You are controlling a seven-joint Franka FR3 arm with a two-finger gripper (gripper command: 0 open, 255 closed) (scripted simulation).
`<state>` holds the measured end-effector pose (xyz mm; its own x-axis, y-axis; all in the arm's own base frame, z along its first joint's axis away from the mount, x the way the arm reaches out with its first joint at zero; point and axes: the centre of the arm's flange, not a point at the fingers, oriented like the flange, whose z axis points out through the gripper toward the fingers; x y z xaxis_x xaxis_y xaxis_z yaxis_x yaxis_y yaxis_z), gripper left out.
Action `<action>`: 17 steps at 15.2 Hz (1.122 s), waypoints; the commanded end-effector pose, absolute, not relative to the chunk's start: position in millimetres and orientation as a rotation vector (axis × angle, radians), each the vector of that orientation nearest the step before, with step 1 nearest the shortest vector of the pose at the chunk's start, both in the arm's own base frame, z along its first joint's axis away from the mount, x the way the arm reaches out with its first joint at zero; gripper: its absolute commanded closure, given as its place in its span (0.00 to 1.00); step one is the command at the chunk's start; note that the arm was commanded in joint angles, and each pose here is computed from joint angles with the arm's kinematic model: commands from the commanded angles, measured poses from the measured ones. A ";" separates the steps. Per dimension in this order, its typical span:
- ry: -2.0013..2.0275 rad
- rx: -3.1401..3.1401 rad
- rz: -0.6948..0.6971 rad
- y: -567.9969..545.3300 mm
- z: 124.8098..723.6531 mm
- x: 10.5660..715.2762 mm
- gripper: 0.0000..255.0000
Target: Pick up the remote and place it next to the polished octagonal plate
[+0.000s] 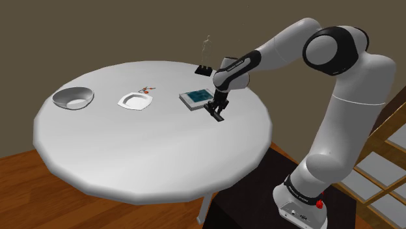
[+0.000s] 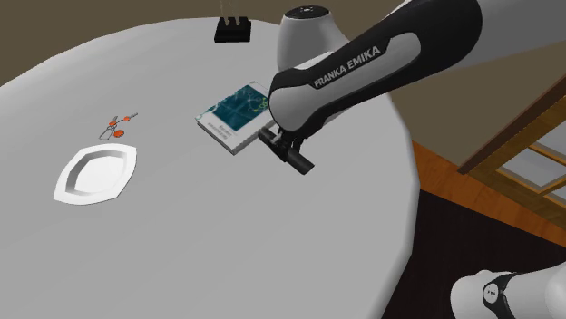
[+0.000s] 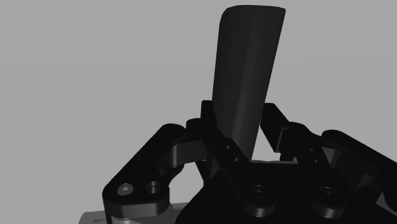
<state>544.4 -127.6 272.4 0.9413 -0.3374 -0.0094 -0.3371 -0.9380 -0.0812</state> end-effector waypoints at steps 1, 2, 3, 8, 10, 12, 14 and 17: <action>0.525 -3.015 -0.007 -127.8 282.4 544.3 1.00; 0.525 -3.015 -0.007 -127.8 287.7 544.3 1.00; 0.525 -3.015 -0.007 -127.8 293.0 544.3 1.00; 0.525 -3.015 -0.007 -127.8 319.4 544.3 1.00; 0.525 -3.015 -0.007 -127.8 328.5 544.3 1.00; 0.525 -3.015 -0.007 -113.3 328.5 566.3 1.00; 0.525 -3.015 -0.007 -98.7 328.5 588.3 1.00; 0.525 -3.015 -0.007 -76.9 328.5 621.4 1.00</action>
<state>609.2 -86.8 326.6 0.9415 -0.3370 -0.0101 -0.3367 -0.9382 -0.0808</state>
